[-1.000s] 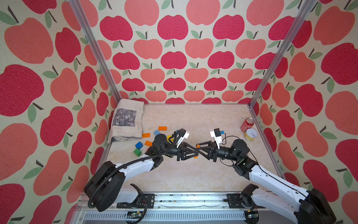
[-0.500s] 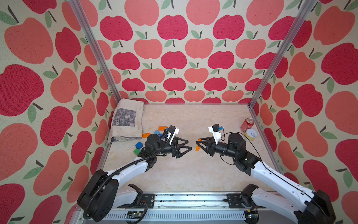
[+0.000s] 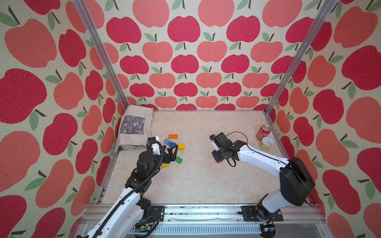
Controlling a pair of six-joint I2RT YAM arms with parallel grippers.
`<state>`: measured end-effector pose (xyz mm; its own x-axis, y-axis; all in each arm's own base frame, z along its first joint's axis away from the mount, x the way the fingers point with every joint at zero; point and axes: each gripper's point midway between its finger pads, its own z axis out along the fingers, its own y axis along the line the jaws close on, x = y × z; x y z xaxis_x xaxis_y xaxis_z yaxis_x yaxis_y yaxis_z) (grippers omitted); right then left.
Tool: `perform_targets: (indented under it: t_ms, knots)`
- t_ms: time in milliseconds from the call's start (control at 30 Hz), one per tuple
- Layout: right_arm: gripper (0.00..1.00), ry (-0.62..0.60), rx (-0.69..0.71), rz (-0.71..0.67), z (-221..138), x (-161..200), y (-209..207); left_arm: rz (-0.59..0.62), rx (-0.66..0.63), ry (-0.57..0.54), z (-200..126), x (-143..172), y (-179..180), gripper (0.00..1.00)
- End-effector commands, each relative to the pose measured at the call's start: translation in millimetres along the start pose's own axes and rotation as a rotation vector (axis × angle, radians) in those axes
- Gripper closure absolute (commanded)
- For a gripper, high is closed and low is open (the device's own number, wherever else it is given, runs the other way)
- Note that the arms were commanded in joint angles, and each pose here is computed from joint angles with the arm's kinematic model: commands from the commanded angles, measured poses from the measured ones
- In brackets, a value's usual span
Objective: Assemble the letter p with lego
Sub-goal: Adjust the lego brick at the center of the board.
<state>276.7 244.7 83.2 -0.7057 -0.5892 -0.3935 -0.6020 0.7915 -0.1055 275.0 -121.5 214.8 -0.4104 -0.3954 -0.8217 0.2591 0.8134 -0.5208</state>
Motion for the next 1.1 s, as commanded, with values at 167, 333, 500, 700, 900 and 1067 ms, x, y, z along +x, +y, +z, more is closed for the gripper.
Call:
perform_targets:
  t_ms: [167, 333, 500, 700, 900, 1067]
  knots:
    - [0.9, 0.2, -0.041, -0.466, 28.3, 3.6, 35.5, 0.057, -0.276, -0.05, -27.5, 3.2, 55.2, 0.06]
    - [0.9, 0.225, -0.149, -0.66, 36.1, 7.9, 68.1, 0.053, -0.277, -0.047, -29.2, 4.6, 59.0, 0.05]
    - [0.92, 0.265, -0.125, -0.818, 49.1, 9.9, 81.9, 0.041, -0.277, -0.018, -23.5, 7.3, 61.5, 0.06]
    - [0.58, 0.242, -0.104, -0.854, 51.3, 8.5, 79.9, 0.033, -0.282, 0.019, -17.4, 10.9, 63.2, 0.05]
    - [0.3, 0.122, -0.083, -0.784, 16.2, -9.5, 76.8, 0.016, -0.345, 0.116, -5.7, 16.4, 70.4, 0.07]
    - [0.19, -0.117, -0.185, -0.629, -55.7, -19.0, 86.3, 0.037, -0.389, 0.291, 15.7, 29.8, 70.2, 0.1]
